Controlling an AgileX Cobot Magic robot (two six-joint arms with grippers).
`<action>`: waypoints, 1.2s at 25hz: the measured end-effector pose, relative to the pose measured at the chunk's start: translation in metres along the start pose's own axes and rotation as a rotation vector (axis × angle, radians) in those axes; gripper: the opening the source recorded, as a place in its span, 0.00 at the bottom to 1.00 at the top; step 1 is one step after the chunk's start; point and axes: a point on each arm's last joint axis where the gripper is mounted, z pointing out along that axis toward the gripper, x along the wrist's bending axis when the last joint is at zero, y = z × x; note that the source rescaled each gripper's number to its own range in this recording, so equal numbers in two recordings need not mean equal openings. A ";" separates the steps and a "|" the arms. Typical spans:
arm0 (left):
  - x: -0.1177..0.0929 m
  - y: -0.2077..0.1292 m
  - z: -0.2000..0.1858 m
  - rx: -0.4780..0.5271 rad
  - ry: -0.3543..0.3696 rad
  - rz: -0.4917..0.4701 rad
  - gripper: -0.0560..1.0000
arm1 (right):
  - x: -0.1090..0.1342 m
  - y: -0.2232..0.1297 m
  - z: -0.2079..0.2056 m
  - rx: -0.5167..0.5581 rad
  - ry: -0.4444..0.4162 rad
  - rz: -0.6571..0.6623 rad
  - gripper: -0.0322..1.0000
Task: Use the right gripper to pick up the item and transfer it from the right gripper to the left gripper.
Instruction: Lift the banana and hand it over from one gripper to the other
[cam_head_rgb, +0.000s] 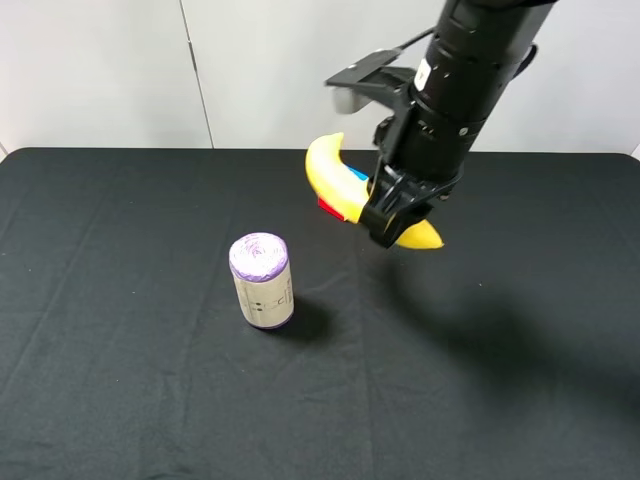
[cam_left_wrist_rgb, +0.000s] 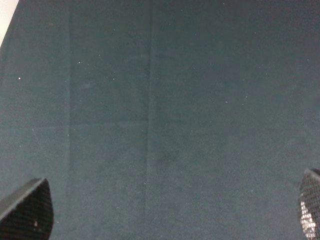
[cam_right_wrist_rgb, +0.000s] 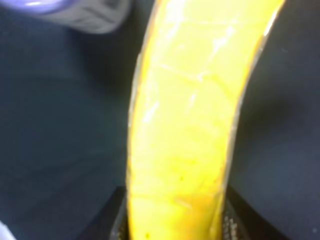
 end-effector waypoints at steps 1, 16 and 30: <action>0.000 0.000 0.000 0.000 0.000 0.000 0.96 | 0.005 0.001 0.000 0.006 0.006 -0.031 0.03; 0.000 0.000 0.000 0.000 0.000 0.000 0.96 | 0.059 0.004 0.004 0.052 0.057 -0.333 0.03; 0.000 0.009 -0.009 -0.023 -0.004 0.032 0.96 | 0.063 0.003 -0.001 0.037 0.063 -0.471 0.03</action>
